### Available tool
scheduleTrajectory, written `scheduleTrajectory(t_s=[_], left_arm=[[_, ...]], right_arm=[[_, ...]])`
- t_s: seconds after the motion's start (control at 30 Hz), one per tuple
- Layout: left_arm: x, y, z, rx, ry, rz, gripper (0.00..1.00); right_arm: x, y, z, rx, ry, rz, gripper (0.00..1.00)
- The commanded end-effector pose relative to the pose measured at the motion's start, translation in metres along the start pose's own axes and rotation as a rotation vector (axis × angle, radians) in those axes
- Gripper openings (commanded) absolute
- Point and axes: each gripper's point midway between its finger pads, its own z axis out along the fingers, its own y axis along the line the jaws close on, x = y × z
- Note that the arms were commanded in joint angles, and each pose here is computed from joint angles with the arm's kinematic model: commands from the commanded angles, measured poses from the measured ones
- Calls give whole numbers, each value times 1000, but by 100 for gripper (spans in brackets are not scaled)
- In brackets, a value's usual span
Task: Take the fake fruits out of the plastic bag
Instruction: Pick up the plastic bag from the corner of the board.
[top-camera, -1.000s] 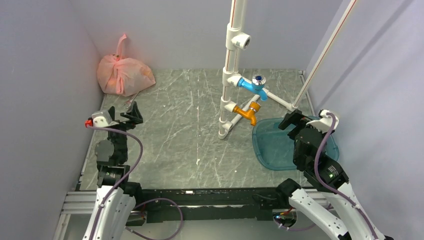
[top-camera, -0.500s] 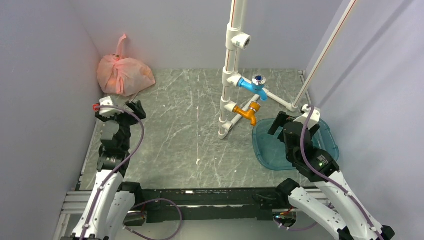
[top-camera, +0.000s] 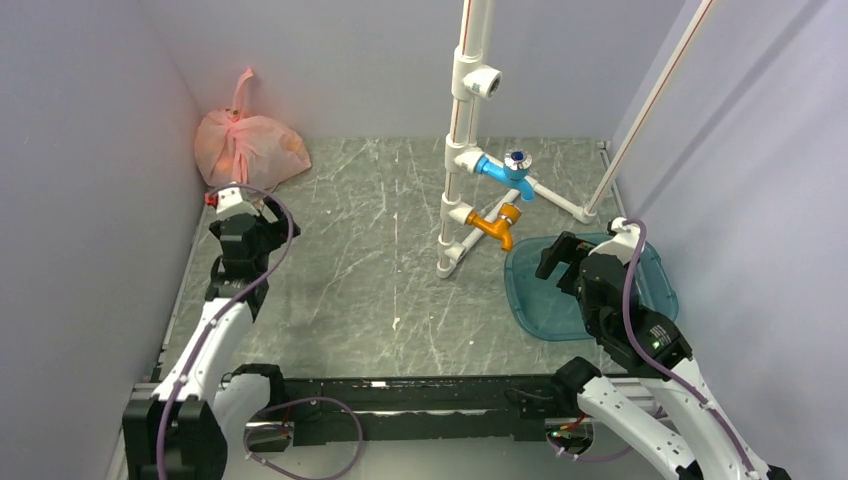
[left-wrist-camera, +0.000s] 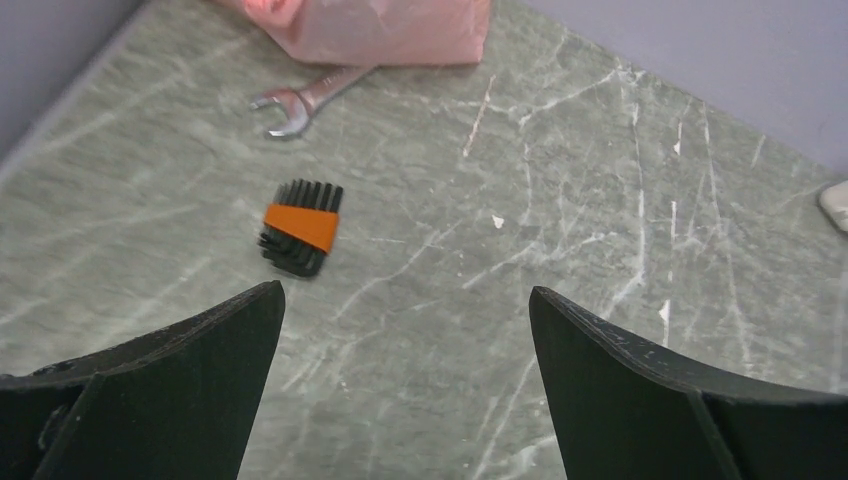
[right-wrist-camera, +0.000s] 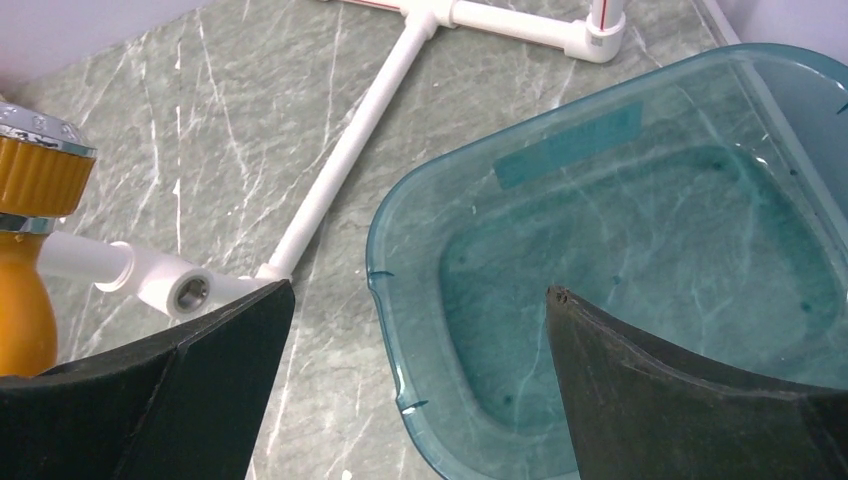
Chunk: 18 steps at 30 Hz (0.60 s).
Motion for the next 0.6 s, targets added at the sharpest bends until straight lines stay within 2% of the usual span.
scheduleTrajectory(t_s=[0.0, 0.13, 0.27, 0.43, 0.57], left_arm=[[-22, -12, 24, 58, 19, -226, 99], [-53, -4, 64, 82, -24, -416, 99], [-89, 24, 123, 95, -104, -622, 99], [-133, 51, 198, 145, -250, -730, 100], [-148, 61, 253, 144, -323, -767, 96]], right_arm=[[-13, 4, -5, -31, -56, 39, 100], [-13, 10, -4, -70, -65, 42, 100], [-7, 10, 0, -55, -41, 24, 100], [-13, 5, -2, -30, -57, 25, 100], [-19, -2, -5, -7, -87, 32, 100]])
